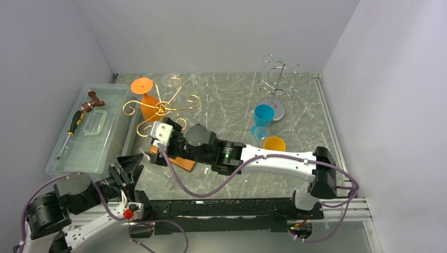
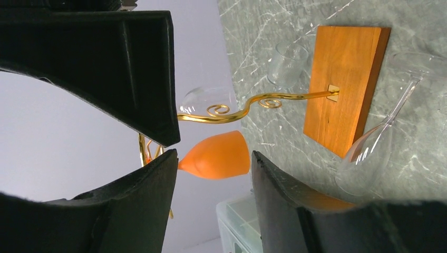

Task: Place the wine glass upside down on the wine glass rack
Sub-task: Adjust the wine rack at the center of the board, then move the wine rack to the center of the board.

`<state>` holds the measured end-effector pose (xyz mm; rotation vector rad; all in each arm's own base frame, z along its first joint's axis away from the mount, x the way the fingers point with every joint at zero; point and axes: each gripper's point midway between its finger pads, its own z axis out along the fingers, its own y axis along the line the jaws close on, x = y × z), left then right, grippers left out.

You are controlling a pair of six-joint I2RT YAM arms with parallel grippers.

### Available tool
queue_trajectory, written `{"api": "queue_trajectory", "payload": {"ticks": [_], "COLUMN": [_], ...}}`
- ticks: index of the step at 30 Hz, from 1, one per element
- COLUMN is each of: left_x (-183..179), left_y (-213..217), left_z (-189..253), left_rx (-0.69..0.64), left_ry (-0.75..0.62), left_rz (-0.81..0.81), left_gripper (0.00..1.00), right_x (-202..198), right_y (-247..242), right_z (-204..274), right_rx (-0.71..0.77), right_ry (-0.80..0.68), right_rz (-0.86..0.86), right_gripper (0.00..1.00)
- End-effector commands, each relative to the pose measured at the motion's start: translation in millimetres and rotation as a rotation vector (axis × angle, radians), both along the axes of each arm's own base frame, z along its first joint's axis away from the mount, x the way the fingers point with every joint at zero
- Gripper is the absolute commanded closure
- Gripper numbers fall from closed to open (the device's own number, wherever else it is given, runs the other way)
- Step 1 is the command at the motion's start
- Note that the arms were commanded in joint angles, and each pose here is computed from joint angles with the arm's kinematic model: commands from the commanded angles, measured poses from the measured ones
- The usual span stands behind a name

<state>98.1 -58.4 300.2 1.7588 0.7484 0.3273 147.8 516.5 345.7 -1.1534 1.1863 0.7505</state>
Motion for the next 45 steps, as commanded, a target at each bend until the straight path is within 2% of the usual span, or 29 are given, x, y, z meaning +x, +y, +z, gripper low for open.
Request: {"api": "queue_trajectory", "payload": {"ticks": [1,6,17,21,25,28,31,34,39,45], "left_x": [-6,-6,-5,-1,4,12,19,20,20,33], "left_y": [-1,-1,-2,-3,-7,-9,-7,-5,0,6], "left_z": [9,9,13,24,48,75,105,124,141,167], "left_rx": [-0.01,-0.004,-0.002,-0.03,-0.103,-0.209,-0.325,-0.398,-0.474,-0.588], "left_ry": [-0.021,-0.022,-0.024,-0.03,-0.032,-0.003,0.012,0.027,0.035,0.095], "left_rz": [-0.038,-0.038,-0.039,-0.022,0.008,0.063,0.123,0.149,0.177,0.277], "left_gripper": [0.41,0.41,0.42,0.42,0.41,0.38,0.37,0.38,0.38,0.42], "right_x": [13,9,2,3,15,38,48,51,56,83], "right_y": [-9,-8,-13,-26,-54,-82,-111,-134,-144,-149], "right_z": [-19,3,82,113,113,91,80,69,61,60], "right_rx": [-0.104,-0.082,0.041,0.09,0.094,0.067,0.1,0.174,0.277,0.343], "right_ry": [0.027,-0.005,-0.072,-0.043,0.063,0.228,0.391,0.523,0.697,0.751], "right_rz": [-0.055,-0.048,-0.035,-0.071,-0.196,-0.363,-0.462,-0.472,-0.372,-0.374], "right_gripper": [0.19,0.12,0.1,0.1,0.11,0.11,0.13,0.13,0.15,0.18]}}
